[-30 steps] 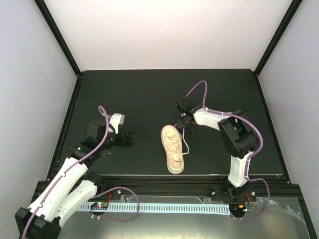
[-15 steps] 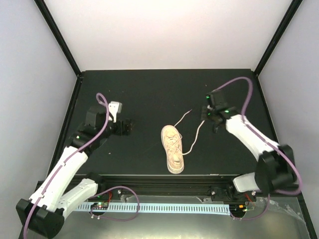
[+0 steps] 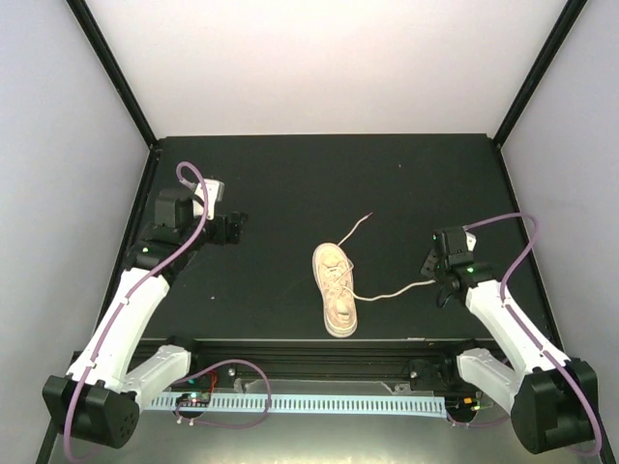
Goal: Tie the shoes
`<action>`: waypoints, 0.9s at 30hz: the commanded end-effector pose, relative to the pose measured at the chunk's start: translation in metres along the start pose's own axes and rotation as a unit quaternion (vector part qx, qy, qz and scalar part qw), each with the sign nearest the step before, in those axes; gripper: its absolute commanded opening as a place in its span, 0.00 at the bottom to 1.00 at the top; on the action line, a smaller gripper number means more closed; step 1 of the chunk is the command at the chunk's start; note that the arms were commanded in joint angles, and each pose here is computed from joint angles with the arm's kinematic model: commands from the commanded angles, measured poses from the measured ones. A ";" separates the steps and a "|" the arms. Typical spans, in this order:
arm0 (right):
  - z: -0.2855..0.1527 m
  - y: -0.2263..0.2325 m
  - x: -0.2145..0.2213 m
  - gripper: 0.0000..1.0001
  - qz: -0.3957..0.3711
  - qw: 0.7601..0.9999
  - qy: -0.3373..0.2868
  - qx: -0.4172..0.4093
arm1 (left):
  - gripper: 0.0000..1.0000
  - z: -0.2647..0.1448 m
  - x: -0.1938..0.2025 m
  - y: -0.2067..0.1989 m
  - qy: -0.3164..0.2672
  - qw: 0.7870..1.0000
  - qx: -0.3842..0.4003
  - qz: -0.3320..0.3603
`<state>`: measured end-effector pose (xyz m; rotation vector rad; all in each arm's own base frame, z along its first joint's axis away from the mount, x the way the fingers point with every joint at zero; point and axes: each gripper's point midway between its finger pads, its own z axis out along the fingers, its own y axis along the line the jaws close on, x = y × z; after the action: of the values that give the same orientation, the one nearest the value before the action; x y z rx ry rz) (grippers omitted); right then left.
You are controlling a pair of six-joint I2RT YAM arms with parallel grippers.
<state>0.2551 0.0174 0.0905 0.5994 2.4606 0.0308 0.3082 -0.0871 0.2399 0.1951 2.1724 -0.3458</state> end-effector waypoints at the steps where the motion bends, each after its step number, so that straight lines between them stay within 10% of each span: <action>1: -0.018 0.007 -0.024 0.73 0.035 0.998 -0.042 -0.018 | 0.99 -0.005 0.000 0.005 -0.024 0.999 -0.013 0.021; 9: -0.014 0.098 -0.054 0.75 -0.061 0.988 -0.003 -0.144 | 0.99 -0.002 0.005 0.003 -0.019 0.999 -0.003 0.026; 27: 0.103 0.227 -0.039 0.64 -0.135 0.984 0.098 -0.068 | 0.99 0.005 0.012 0.011 -0.004 0.999 -0.023 0.037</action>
<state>0.4261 0.1806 0.0648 0.2217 2.6739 0.1701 0.3034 -0.0804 0.2233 0.2390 2.1718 -0.2754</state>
